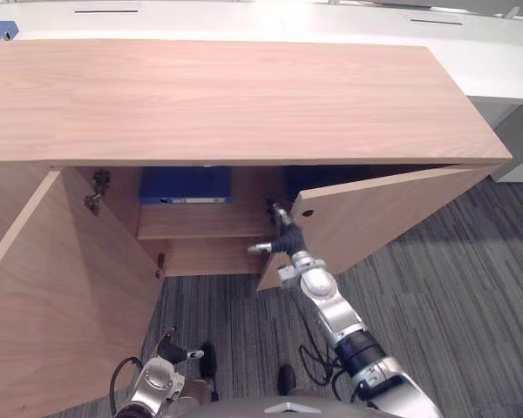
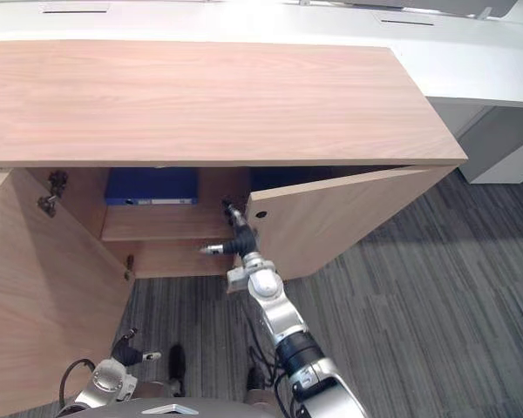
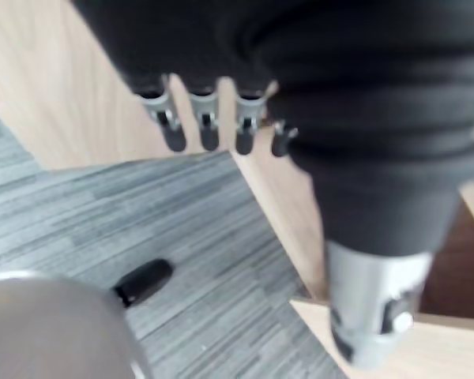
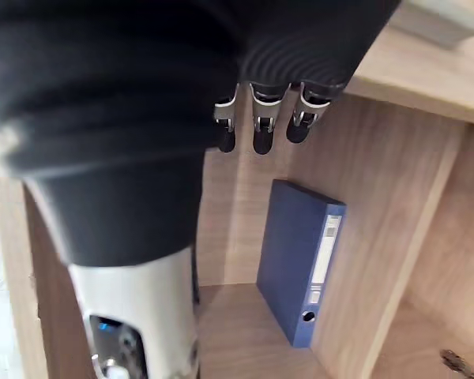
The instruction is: Walk over to the cabinet, pick up the folder, carry it to the office cabinet, place the folder inside the office cabinet, then close the office cabinet door
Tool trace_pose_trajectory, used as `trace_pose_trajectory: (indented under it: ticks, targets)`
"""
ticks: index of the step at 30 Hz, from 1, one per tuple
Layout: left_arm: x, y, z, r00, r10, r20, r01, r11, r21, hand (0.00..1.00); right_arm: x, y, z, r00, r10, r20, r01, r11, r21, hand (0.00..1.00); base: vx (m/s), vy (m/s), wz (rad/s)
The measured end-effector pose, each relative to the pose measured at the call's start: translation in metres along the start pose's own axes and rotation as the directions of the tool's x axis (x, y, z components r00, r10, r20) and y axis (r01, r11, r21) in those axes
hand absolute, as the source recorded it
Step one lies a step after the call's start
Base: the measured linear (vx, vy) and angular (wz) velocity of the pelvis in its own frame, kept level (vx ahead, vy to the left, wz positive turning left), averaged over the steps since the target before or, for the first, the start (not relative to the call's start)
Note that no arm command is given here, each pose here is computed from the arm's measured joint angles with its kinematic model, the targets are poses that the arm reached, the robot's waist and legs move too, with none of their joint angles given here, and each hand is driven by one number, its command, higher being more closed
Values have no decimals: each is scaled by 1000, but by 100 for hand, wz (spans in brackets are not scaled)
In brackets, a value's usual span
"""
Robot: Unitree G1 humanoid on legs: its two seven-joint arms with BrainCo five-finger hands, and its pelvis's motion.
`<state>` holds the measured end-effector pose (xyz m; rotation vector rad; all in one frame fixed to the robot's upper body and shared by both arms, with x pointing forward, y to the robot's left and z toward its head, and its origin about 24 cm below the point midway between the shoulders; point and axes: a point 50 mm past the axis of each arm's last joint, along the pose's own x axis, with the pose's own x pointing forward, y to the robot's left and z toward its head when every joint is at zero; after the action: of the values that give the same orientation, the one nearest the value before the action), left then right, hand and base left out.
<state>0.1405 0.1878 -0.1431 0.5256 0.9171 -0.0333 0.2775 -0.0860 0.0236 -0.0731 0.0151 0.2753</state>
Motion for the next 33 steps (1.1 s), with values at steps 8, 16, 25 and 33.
trace_pose_trajectory:
  ticks: [8,16,25,33]
  targets:
    - [0,-13,10,999,-47,23,47,999,-2,0,-55,0,-78,948,13,-317,-54,991,-120,0,-15,-31,-12]
    - [-3,-17,3,998,-57,4,57,998,-12,0,-128,-5,-149,757,-31,-653,-117,976,-182,0,-127,10,-1]
    - [-5,-16,-10,998,-46,-51,41,995,-93,0,-145,-10,-169,652,-112,-750,-26,985,-169,0,-2,30,-1]
    - [-7,-15,-21,993,-32,-115,6,975,-223,0,-157,-20,-181,543,-168,-823,107,986,-130,0,92,11,-18]
